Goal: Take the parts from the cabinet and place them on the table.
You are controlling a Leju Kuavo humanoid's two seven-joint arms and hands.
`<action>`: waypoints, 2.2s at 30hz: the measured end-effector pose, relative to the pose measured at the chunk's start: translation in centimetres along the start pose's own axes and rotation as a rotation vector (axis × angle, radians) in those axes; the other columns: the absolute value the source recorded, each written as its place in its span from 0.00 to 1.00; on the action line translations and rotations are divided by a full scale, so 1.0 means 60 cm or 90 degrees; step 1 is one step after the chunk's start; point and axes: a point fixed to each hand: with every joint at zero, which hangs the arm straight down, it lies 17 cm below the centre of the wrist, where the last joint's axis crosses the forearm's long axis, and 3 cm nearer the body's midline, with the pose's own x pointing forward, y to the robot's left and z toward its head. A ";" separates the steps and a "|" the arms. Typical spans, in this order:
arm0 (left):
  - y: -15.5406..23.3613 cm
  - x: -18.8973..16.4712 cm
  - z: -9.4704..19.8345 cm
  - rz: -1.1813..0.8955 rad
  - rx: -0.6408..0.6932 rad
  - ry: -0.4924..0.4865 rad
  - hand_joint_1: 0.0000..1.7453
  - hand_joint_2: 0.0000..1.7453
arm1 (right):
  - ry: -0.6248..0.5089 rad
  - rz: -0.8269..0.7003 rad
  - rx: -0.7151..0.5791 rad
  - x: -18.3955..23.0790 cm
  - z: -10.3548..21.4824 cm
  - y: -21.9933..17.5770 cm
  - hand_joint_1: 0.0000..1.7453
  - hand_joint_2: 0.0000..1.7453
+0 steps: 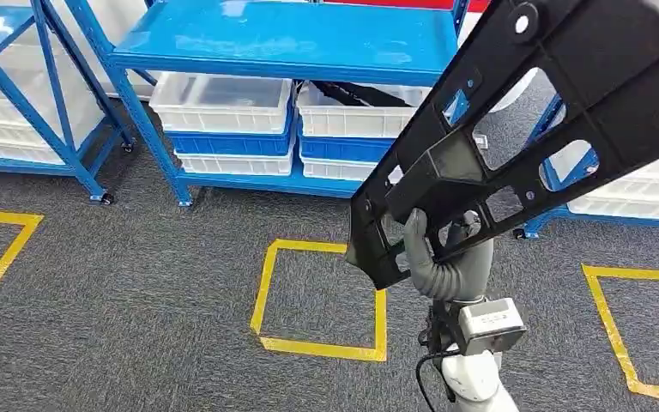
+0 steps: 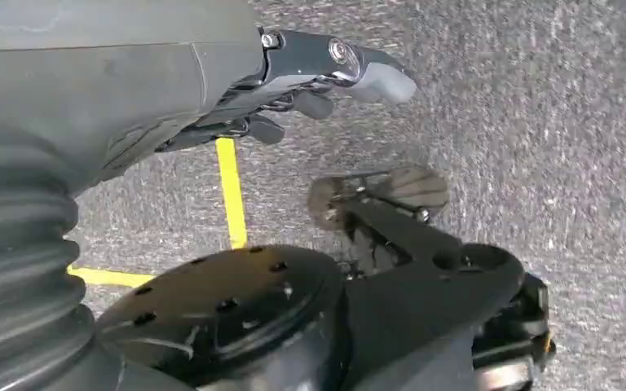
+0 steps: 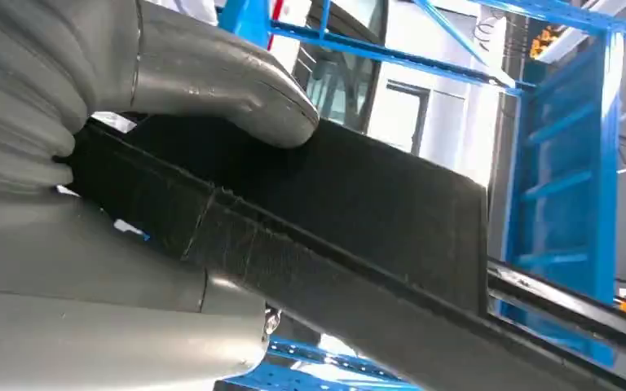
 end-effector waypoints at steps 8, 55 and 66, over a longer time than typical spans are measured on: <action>0.006 0.002 -0.001 0.000 0.003 -0.005 0.00 1.00 | 0.001 0.004 0.002 0.000 0.003 0.000 1.00 1.00; 0.012 0.003 -0.002 -0.007 0.008 -0.007 0.00 1.00 | -0.006 0.044 0.019 0.000 0.013 0.001 1.00 1.00; 0.012 0.006 -0.002 -0.016 0.006 -0.010 0.00 1.00 | -0.005 0.053 0.023 -0.001 0.015 0.003 1.00 1.00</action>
